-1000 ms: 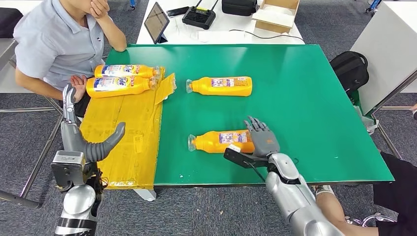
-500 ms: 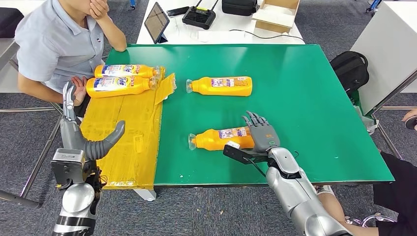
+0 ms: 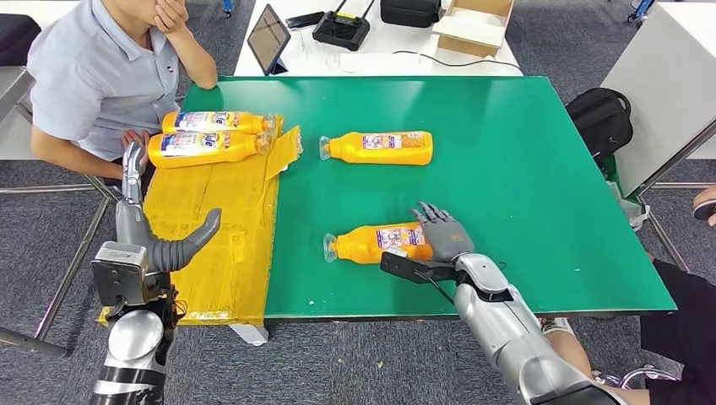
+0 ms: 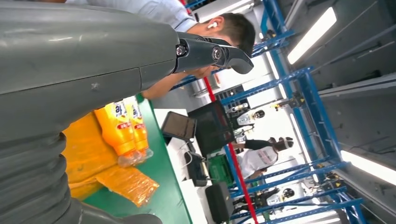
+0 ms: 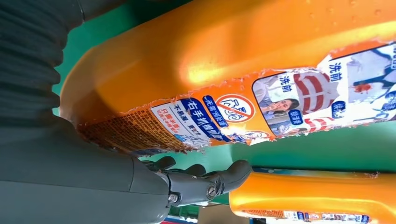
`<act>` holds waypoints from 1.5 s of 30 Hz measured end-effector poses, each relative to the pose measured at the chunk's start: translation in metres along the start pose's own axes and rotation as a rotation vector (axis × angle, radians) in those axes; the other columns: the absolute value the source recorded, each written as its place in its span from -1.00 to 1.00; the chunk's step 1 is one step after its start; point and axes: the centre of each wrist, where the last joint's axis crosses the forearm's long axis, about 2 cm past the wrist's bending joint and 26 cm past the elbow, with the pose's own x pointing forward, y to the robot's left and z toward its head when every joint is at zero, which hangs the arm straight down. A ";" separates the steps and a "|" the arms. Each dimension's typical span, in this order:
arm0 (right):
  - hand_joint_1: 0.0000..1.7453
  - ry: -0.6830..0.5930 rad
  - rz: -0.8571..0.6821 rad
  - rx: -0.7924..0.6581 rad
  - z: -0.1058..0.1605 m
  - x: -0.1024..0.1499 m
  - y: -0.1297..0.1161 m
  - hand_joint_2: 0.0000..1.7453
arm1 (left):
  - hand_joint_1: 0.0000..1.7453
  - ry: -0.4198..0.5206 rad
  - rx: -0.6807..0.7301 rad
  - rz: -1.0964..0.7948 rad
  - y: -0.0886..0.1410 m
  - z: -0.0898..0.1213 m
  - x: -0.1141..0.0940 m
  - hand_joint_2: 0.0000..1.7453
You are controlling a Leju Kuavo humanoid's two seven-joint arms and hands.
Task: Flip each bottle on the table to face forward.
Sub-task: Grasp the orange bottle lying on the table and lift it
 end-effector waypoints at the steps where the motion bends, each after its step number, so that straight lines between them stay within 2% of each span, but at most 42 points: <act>1: -1.00 0.003 0.005 0.007 -0.001 0.000 0.000 1.00 | -1.00 0.008 -0.005 0.005 0.000 0.000 -0.001 1.00; 6: -0.96 0.025 0.074 0.044 -0.009 0.003 -0.004 1.00 | -1.00 0.072 -0.049 0.045 -0.004 0.000 -0.008 1.00; 10: 1.00 0.033 0.143 0.068 -0.015 0.007 -0.010 1.00 | -1.00 0.107 -0.067 0.060 -0.005 -0.001 -0.012 1.00; 14: 1.00 0.021 0.195 0.118 -0.019 0.010 -0.014 1.00 | -1.00 0.132 -0.084 0.071 -0.006 -0.002 -0.015 1.00; 25: 1.00 0.011 0.194 0.178 -0.025 0.007 -0.021 1.00 | -1.00 0.158 -0.093 0.077 -0.007 -0.002 -0.021 1.00; 32: 1.00 -0.058 0.106 0.178 -0.024 0.003 -0.020 1.00 | -1.00 0.165 -0.091 0.090 -0.007 -0.001 -0.023 1.00; 36: 1.00 -0.135 0.000 0.125 -0.018 -0.002 -0.012 1.00 | -1.00 0.176 -0.089 0.115 -0.007 0.001 -0.023 1.00; 39: 1.00 -0.198 -0.069 0.034 -0.009 0.001 0.001 1.00 | -1.00 0.222 -0.089 0.167 -0.008 0.008 -0.023 1.00; 42: 1.00 -0.275 -0.127 -0.114 0.010 0.015 0.019 1.00 | -1.00 0.304 -0.074 0.319 -0.011 0.023 -0.021 1.00; 45: 1.00 -0.357 -0.199 -0.274 0.030 0.039 0.027 1.00 | -1.00 0.376 0.011 0.485 -0.014 0.036 -0.020 1.00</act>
